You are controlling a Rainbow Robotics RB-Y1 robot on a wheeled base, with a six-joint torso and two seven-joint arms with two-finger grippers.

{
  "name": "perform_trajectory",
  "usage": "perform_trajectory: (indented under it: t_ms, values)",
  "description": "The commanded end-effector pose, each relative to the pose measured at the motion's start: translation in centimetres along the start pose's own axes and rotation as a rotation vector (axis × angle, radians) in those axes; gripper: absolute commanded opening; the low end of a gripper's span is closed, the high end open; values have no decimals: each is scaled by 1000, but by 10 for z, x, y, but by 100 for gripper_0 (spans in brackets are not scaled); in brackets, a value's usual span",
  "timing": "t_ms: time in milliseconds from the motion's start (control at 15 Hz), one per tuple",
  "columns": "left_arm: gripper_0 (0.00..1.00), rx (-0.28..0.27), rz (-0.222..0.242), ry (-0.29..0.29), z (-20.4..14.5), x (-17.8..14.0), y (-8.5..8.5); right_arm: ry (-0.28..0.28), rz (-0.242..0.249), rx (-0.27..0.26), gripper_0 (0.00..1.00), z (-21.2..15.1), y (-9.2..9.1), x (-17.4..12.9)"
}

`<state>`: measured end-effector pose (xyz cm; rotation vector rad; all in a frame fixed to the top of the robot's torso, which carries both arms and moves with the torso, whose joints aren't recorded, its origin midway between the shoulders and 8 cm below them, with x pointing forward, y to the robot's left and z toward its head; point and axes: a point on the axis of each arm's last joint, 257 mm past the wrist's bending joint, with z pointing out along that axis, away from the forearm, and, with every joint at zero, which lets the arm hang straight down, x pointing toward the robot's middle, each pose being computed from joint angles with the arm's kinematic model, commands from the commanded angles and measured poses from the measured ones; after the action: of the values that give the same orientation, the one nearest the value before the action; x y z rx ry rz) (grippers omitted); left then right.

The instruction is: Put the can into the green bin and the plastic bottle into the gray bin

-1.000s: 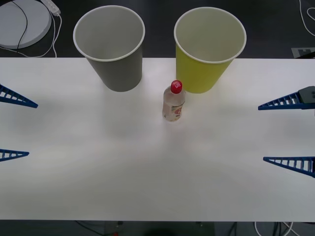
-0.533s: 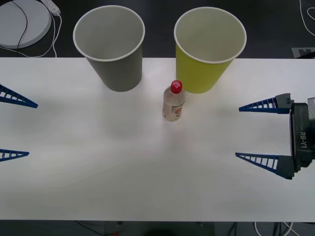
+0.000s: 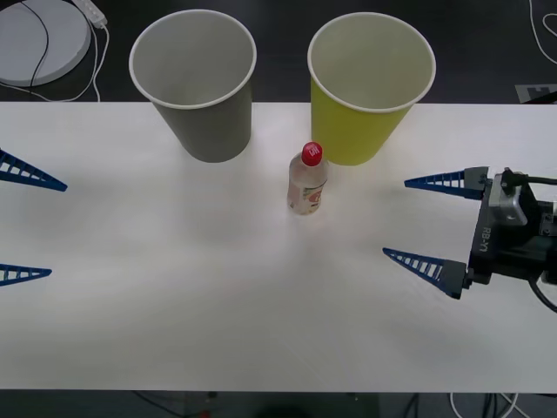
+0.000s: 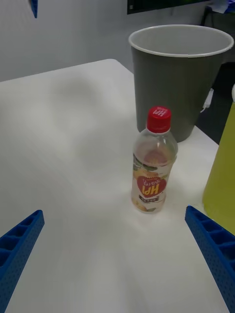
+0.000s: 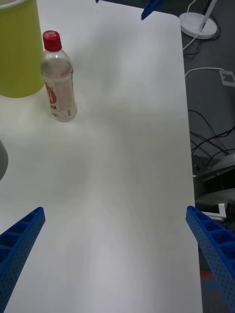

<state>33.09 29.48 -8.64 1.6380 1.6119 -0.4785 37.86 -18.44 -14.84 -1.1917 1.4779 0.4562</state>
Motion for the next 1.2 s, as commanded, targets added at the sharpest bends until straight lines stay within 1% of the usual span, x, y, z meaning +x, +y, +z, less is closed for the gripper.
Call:
perform_trajectory:
  t_ms: [67,133,267,333,467,533,667,800,933,1200]
  values:
    - [100,0,0,0,0,0,0,-1,41,71,100,16,-6,9]
    - [100,0,0,0,0,0,0,-9,65,106,100,23,-7,12]
    - [100,0,0,0,0,0,0,-11,99,148,100,32,-9,18]
    - [100,0,0,0,0,0,0,-12,130,179,100,37,-9,23]
    - [100,0,0,0,0,0,0,-17,176,219,100,44,-10,28]
    - [100,0,0,0,0,0,0,-21,208,239,100,49,-9,30]
    - [100,0,0,0,0,0,0,-27,241,268,100,57,-10,32]
    - [100,0,0,0,0,0,0,-31,252,295,100,65,-11,32]
    - [100,0,0,0,0,0,0,-33,256,306,100,79,-12,34]
    - [100,0,0,0,0,0,0,-36,214,320,100,98,-26,36]
